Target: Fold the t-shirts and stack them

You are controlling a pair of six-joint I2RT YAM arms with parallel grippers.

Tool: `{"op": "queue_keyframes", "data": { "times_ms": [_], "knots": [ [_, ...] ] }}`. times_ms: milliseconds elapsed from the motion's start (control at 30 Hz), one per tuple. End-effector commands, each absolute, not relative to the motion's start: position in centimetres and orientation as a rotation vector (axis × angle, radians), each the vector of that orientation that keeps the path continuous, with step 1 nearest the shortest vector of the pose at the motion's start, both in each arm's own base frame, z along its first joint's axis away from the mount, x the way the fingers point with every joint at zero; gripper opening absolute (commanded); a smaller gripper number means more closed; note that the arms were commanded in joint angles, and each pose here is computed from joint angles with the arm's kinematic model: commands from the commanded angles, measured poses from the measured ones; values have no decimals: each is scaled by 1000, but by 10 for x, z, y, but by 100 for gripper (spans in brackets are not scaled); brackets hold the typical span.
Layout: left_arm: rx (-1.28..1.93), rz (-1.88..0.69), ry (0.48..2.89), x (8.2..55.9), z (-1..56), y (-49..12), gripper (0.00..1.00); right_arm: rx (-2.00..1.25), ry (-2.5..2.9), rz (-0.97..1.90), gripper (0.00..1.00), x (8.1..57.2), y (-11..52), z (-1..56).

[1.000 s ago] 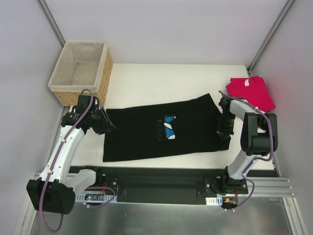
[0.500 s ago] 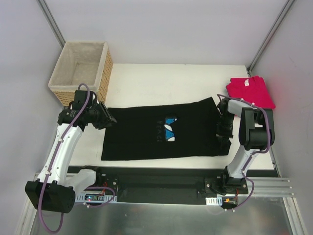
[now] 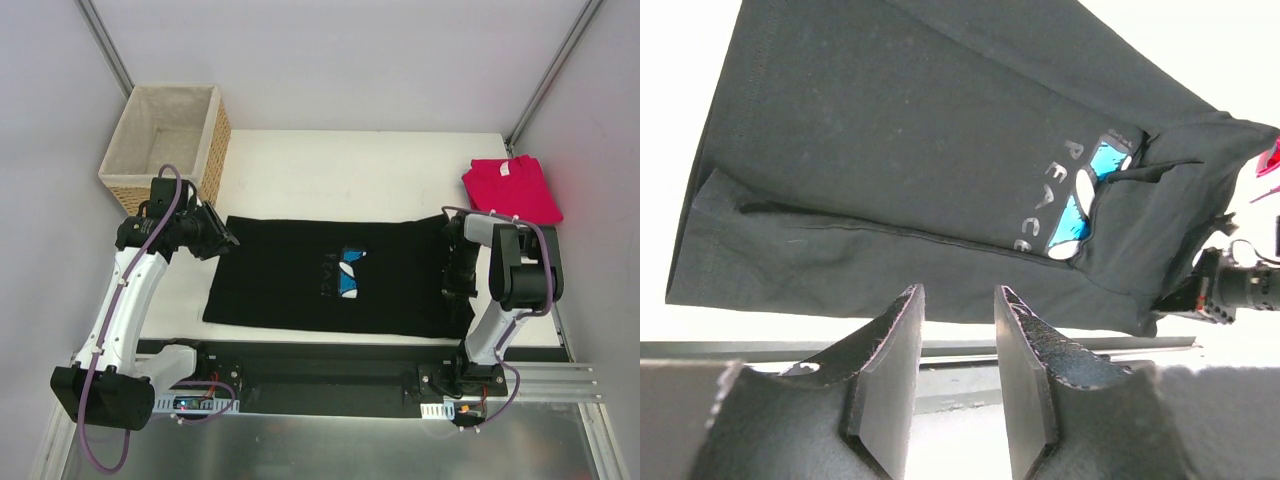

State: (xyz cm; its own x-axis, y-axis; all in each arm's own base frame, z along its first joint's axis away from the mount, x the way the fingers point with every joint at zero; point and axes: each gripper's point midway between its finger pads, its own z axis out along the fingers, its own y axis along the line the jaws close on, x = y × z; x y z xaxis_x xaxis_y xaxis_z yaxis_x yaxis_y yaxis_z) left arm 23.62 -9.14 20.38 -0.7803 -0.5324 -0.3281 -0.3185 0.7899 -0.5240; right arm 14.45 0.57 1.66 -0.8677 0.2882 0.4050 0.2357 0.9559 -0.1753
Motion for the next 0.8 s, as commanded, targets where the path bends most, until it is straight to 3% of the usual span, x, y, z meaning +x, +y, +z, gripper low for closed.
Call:
{"op": "queue_keyframes", "data": {
  "times_ms": [0,133,167,267,400,633,767],
  "knots": [
    [-640,-585,2534,230,196,-88,34,-425,-3033,231,1,217,-5,57],
    [-634,-548,2566,231,183,-85,34,-424,-3195,312,13,235,-18,125],
    [-627,-543,2567,234,182,-84,34,-440,-3236,315,24,241,-19,138],
    [-588,-573,2567,241,180,-89,34,-423,-3305,273,37,251,-19,160],
    [-495,-751,2626,240,161,-115,34,-413,-3229,80,34,256,0,124],
    [71,-1056,2688,206,157,-206,33,-485,-3076,-304,32,266,35,65],
    [240,-1126,2708,195,142,-247,20,-484,-3026,-363,32,271,42,56]
  ]
}}
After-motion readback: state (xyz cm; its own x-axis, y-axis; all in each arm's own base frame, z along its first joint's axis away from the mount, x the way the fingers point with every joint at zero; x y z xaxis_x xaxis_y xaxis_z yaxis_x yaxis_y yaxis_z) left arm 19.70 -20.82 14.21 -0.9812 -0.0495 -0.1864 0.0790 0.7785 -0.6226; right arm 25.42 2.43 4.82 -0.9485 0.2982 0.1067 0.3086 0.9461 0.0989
